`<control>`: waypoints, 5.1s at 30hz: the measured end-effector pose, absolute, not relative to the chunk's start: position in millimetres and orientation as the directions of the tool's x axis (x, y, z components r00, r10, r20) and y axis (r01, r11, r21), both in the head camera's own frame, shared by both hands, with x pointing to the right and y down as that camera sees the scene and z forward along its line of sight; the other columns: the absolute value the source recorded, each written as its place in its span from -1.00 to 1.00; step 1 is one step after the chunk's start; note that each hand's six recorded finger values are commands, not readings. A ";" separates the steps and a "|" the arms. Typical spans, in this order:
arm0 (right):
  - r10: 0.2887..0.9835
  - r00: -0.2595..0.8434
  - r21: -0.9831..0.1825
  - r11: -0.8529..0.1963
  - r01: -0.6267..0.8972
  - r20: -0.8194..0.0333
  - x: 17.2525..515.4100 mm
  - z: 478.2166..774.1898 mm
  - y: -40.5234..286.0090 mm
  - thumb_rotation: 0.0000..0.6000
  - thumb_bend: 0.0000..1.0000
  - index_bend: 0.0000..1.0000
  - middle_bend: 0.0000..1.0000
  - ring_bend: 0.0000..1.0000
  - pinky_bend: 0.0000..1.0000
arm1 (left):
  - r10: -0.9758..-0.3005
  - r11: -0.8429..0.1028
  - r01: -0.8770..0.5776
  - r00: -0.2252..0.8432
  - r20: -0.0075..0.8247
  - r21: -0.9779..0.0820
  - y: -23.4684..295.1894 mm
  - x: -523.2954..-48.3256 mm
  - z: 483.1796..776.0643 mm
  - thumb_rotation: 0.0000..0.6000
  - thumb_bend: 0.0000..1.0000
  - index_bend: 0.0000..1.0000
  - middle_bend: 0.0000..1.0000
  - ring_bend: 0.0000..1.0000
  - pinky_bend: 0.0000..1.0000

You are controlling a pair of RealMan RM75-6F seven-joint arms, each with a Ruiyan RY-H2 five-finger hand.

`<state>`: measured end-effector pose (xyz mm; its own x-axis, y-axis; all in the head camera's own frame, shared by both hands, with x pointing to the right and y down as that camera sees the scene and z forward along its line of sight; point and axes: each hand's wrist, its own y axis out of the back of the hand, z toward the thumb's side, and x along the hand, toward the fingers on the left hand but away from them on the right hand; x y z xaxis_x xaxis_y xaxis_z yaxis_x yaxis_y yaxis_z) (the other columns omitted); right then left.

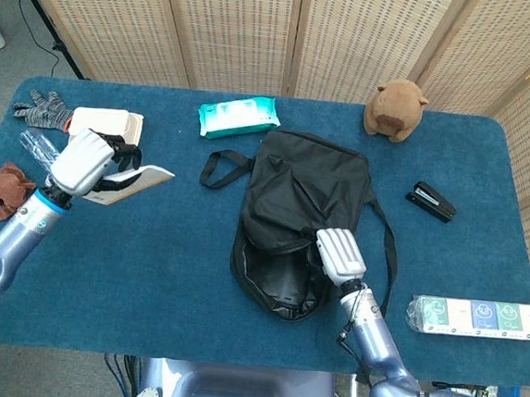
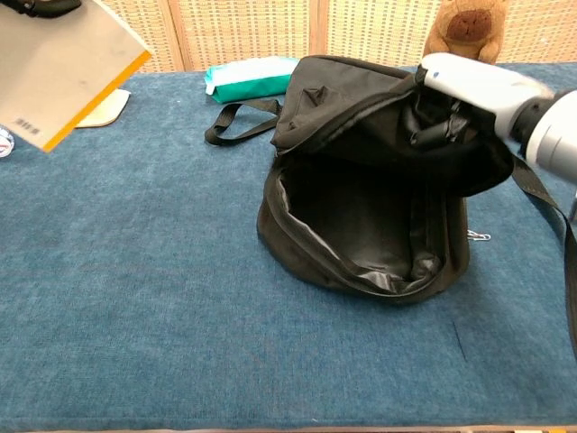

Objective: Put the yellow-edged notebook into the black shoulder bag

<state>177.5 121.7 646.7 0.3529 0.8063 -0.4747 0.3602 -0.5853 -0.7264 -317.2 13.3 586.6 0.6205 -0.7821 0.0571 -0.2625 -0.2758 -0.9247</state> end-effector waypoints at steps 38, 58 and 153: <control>0.612 0.429 -0.495 -0.790 0.361 -0.664 185.1 625.3 38.1 1.00 0.76 0.17 0.26 0.31 0.30 | 0.007 -0.092 -0.523 0.850 -0.526 -0.847 146.3 -86.9 564.7 1.00 -0.13 0.74 0.55 0.29 0.65; 0.583 0.448 -0.454 -0.812 0.367 -0.678 197.6 620.0 18.8 1.00 0.77 0.20 0.31 0.37 0.18 | 0.104 -0.071 -0.403 0.907 -0.408 -0.913 166.4 -30.8 592.8 1.00 -0.17 0.74 0.55 0.25 0.65; 0.494 0.599 -0.520 -0.841 0.146 -0.630 146.3 611.5 34.1 1.00 0.74 0.22 0.32 0.32 -0.06 | -0.028 -0.164 -0.128 0.992 -0.125 -0.978 141.0 -50.8 650.7 1.00 -1.00 -0.68 -0.91 -0.75 -0.07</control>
